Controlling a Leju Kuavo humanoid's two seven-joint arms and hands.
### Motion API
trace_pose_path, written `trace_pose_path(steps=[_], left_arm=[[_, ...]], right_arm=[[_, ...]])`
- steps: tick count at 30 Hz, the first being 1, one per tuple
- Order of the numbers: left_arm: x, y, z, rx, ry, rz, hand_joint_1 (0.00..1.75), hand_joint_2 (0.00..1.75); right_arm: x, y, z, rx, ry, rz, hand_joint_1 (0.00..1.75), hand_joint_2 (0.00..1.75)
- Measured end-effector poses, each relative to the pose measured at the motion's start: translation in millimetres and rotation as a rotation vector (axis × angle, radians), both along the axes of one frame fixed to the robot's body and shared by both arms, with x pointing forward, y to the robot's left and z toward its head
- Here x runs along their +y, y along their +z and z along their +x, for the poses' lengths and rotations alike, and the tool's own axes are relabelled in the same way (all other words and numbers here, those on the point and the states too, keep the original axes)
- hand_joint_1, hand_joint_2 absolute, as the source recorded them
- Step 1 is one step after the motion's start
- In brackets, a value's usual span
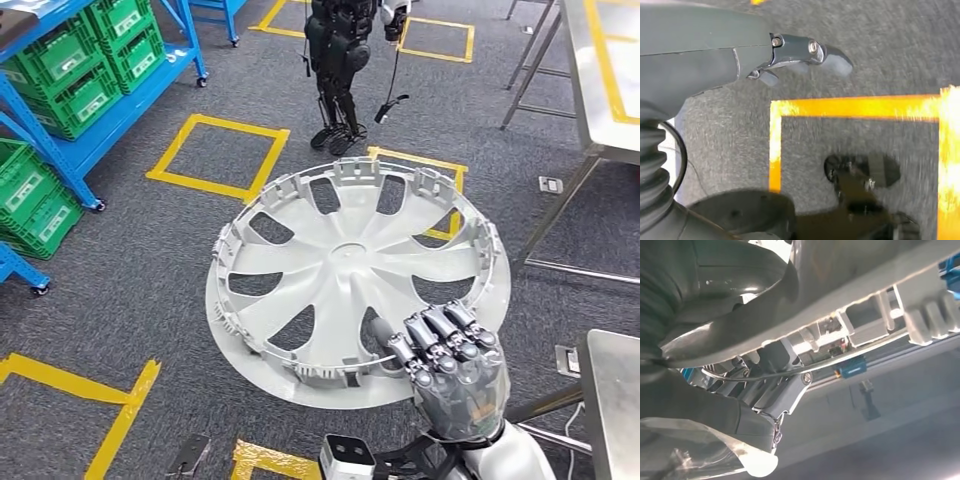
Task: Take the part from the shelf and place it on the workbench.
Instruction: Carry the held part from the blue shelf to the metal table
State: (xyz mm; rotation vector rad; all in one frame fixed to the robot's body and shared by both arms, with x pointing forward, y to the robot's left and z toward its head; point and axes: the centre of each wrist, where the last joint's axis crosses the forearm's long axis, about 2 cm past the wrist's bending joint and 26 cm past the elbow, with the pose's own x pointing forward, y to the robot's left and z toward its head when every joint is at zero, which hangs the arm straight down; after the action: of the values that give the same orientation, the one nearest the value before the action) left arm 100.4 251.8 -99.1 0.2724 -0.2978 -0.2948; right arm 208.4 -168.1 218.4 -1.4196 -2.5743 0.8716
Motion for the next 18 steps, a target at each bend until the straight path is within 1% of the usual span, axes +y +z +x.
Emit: trace_pose_path(steps=[4, 18], left_arm=[[-1, -0.3, -1.4, 0.004, -0.008, -0.004, 0.00, 1.75], [-3, 2.1, 8.3, -0.028, -0.032, -0.018, 0.00, 1.75]], right_arm=[[-1, 0, 1, -0.008, 0.005, -0.013, 1.75, 1.75], [-5, 3, 3, -0.036, 0.009, -0.043, 1.75, 1.75]])
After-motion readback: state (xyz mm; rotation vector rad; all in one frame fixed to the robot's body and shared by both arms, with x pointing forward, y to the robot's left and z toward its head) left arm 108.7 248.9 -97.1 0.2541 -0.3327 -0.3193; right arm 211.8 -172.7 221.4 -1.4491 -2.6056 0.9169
